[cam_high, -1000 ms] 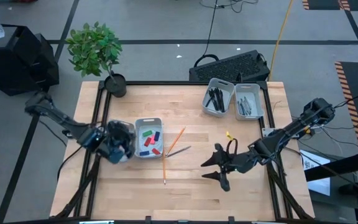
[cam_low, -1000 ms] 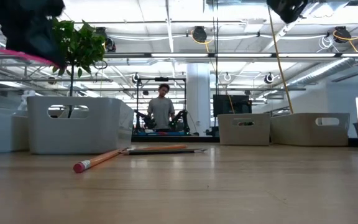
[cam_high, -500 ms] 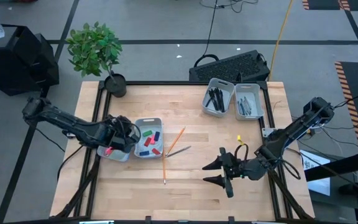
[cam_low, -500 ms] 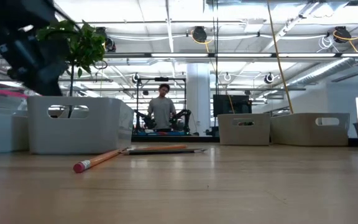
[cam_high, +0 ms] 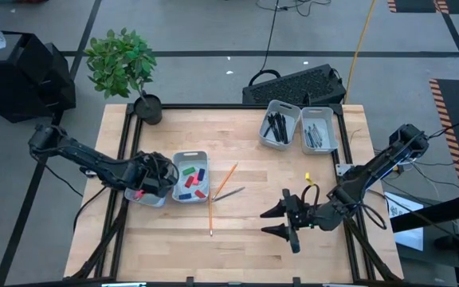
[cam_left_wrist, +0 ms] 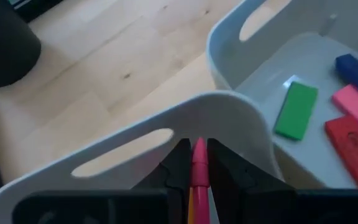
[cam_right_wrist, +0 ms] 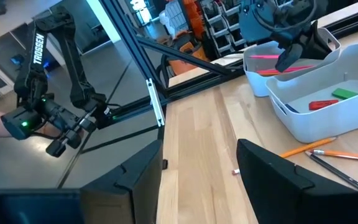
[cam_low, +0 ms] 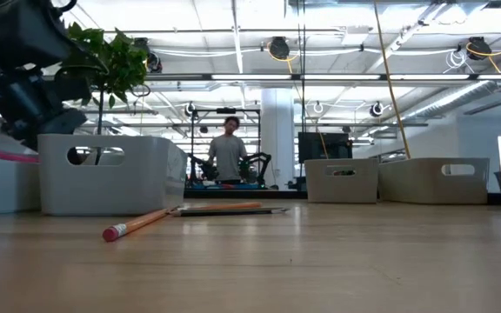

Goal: Sort crayons/erasers/pens/pencils in bins
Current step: Put the pink pencil into the bottom left gray bin

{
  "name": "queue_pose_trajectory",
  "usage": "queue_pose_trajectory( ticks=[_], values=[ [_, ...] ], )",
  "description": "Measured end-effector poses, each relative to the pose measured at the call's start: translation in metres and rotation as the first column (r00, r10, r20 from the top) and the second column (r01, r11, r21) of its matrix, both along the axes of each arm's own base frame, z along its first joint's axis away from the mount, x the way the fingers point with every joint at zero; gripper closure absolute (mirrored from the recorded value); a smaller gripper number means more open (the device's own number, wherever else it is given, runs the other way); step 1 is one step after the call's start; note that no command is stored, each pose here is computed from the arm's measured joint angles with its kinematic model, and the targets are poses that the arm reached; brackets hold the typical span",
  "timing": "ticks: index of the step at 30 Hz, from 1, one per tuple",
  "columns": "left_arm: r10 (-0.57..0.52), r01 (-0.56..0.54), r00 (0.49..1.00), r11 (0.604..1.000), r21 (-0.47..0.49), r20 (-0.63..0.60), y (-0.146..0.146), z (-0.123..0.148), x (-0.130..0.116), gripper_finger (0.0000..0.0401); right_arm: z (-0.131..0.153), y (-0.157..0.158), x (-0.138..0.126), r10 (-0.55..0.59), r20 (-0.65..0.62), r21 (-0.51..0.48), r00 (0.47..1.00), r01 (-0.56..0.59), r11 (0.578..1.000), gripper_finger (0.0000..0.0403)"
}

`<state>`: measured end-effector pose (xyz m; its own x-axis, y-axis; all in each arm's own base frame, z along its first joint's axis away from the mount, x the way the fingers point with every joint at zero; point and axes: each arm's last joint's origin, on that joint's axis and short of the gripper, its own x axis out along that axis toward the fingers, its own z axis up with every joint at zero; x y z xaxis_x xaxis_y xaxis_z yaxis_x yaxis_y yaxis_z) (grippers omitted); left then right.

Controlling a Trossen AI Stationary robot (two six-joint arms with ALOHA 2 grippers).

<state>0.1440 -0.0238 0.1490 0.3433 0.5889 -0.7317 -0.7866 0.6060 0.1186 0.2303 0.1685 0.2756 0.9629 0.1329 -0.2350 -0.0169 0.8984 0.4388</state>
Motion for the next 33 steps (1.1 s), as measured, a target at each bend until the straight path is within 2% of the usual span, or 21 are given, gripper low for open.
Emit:
queue_pose_trajectory(
  ticks=[4, 6, 14, 17, 22, 25, 29, 33],
  values=[
    [-0.021, 0.021, 0.999, 1.000, -0.003, -0.050, 0.000, 0.002, -0.002, 0.0351, -0.001, 0.000, 0.000, 0.000, -0.009, -0.009, 1.000, 0.000, 1.000, 0.0202],
    [-0.043, 0.042, 0.996, 0.999, -0.023, -0.072, -0.001, 0.006, 0.000, 0.0336, -0.001, 0.000, 0.000, 0.002, -0.011, -0.015, 1.000, -0.002, 1.000, 0.0202],
    [-0.078, 0.066, 0.984, 0.994, -0.085, -0.158, -0.002, 0.028, 0.003, 0.0219, -0.003, -0.001, -0.001, 0.003, -0.028, -0.038, 1.000, -0.004, 0.999, 0.0202],
    [-0.102, 0.090, 0.988, 0.990, -0.104, -0.120, -0.004, 0.050, 0.013, 0.0193, -0.003, -0.001, -0.001, 0.007, -0.027, -0.060, 1.000, -0.008, 0.998, 0.0202],
    [-0.136, 0.148, 0.985, 0.982, -0.119, 0.109, -0.009, 0.102, 0.042, 0.0196, -0.005, -0.007, 0.003, -0.009, -0.038, -0.082, 0.999, 0.006, 0.997, 0.0202],
    [-0.126, 0.150, 0.973, 0.982, -0.116, 0.193, -0.009, 0.124, 0.061, 0.0209, -0.005, -0.011, 0.006, -0.008, -0.040, -0.112, 0.999, 0.003, 0.994, 0.0202],
    [-0.126, 0.150, 0.972, 0.983, -0.108, 0.200, -0.010, 0.141, 0.098, 0.0222, -0.005, -0.016, 0.010, 0.061, -0.049, -0.154, 0.997, -0.068, 0.986, 0.0202],
    [-0.108, 0.131, 0.979, 0.983, -0.125, 0.173, -0.014, 0.142, 0.150, 0.0222, 0.000, -0.024, 0.009, 0.058, -0.046, -0.158, 0.997, -0.065, 0.985, 0.0202]
  ],
)
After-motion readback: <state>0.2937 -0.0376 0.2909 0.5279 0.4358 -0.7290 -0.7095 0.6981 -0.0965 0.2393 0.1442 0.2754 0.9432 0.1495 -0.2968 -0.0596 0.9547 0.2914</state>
